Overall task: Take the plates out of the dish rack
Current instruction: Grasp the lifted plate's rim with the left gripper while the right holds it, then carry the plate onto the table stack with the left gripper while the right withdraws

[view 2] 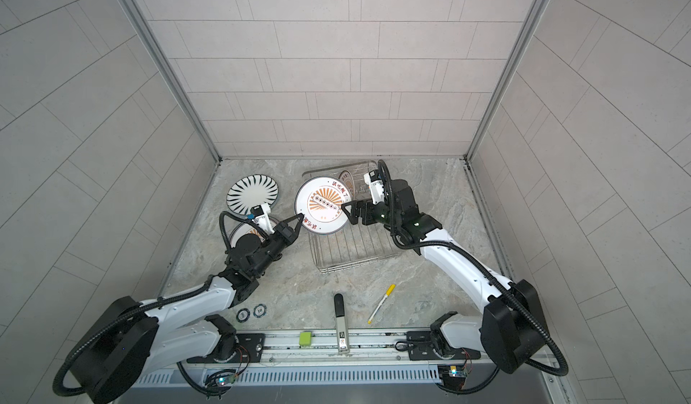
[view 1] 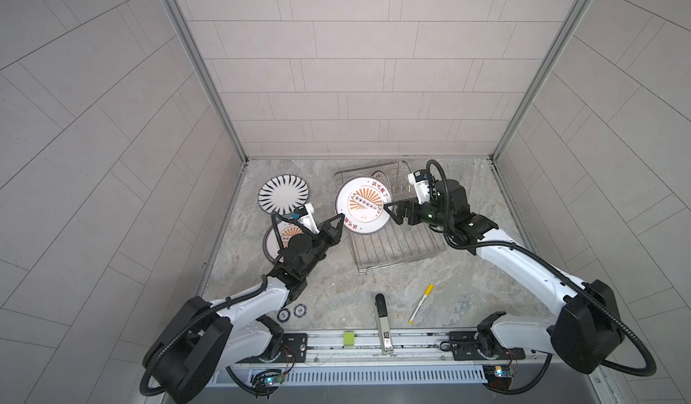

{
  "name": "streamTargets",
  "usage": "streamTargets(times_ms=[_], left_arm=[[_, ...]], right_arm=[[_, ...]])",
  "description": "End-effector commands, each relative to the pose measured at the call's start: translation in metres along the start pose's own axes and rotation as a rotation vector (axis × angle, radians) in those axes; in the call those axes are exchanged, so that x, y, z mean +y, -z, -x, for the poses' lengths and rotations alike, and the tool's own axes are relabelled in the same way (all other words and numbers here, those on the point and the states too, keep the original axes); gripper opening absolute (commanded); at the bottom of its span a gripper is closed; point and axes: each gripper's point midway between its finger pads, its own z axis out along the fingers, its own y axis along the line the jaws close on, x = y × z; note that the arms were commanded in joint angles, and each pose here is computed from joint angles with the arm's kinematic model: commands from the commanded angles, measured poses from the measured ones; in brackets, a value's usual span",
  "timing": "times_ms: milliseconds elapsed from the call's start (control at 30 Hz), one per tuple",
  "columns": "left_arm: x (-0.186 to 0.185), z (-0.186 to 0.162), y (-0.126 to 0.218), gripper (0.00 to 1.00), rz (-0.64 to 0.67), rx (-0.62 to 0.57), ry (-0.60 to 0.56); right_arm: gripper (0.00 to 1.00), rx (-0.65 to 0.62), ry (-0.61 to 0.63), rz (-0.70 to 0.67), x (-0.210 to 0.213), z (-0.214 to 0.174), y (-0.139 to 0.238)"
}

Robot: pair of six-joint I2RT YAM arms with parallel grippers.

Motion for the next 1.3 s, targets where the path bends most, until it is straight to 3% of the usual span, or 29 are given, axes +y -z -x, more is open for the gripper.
streamTargets(times_ms=[0,167,467,667,867,1067,1267], left_arm=[[-0.012,0.021,0.002,0.00,-0.061,-0.082,0.058],[0.005,0.027,0.010,0.00,-0.022,-0.133,0.081],[0.024,0.045,0.025,0.00,0.010,-0.212,0.170],[0.050,0.053,0.032,0.00,0.109,-0.235,0.237],[0.061,0.054,0.036,0.00,0.145,-0.250,0.303],[0.089,0.053,0.047,0.00,0.378,-0.235,0.304],[0.097,0.065,0.067,0.00,0.400,-0.318,0.342]], right_arm=[[0.99,-0.060,0.065,-0.052,0.008,0.016,0.013],[0.99,-0.096,0.127,-0.119,0.012,0.018,0.020],[0.99,-0.100,0.207,-0.055,0.052,0.015,0.013],[0.99,-0.089,0.271,0.009,0.078,0.011,-0.005],[0.99,-0.023,0.309,0.060,0.100,0.002,-0.030],[0.98,0.058,0.340,0.065,0.111,-0.010,-0.060],[0.97,0.125,0.375,0.061,0.119,-0.020,-0.083]])
